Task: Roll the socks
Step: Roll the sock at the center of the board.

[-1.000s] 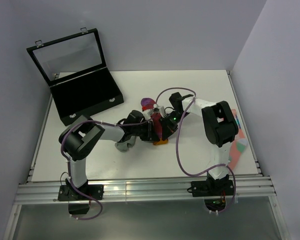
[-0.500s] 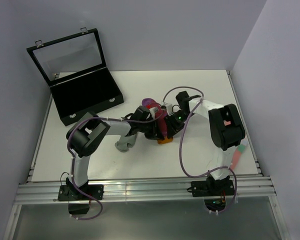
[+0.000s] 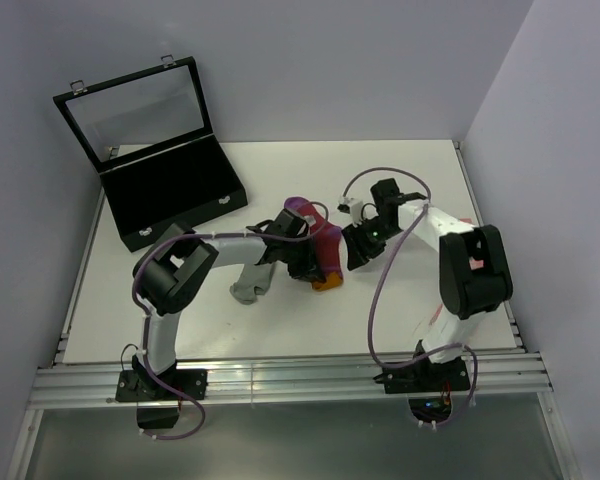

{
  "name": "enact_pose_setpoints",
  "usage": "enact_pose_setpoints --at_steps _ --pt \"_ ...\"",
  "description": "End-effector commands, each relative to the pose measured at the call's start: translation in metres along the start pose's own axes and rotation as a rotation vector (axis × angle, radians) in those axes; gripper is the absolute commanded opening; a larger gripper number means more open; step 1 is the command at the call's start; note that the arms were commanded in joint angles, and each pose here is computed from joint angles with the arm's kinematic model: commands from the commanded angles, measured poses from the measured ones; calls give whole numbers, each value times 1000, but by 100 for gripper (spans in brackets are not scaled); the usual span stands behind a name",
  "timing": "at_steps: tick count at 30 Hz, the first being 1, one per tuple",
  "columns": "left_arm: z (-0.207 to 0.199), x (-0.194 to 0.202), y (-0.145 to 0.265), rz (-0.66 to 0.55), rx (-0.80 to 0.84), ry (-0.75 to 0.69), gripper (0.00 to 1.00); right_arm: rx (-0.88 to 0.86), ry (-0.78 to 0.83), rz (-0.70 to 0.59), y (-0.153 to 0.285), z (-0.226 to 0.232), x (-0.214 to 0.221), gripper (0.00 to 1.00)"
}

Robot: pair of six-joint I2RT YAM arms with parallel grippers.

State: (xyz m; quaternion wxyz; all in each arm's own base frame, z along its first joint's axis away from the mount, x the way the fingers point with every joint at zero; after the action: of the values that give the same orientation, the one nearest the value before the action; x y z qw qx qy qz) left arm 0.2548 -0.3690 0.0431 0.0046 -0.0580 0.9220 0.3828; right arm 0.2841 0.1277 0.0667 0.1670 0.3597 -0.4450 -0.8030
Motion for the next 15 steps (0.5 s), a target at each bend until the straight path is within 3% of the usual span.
enact_pose_setpoints --at_steps 1,7,10,15 --pt "60 28 5 106 -291 94 0 24 142 -111 24 11 -13 49" --pt "45 24 12 176 -268 141 0 6 310 -158 28 38 -10 47" --pt "45 26 15 216 -286 163 0 32 414 -153 23 53 -7 40" --pt "51 27 20 255 -308 219 0 67 574 -162 12 78 -4 43"
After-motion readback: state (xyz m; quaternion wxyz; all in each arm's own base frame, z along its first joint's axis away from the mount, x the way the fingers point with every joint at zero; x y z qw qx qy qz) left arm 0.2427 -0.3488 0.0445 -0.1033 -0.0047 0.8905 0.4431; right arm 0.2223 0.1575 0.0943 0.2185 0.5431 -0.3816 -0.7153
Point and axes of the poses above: each gripper's point midway between its finger pads, its own y axis back along the fingers, its own z axis along the line the jaws close on, x = y × z, the point moved 3 cm from there along y, back along the fingers, and after that the axes turned 8 degrees about y, right-handed, at the moved point
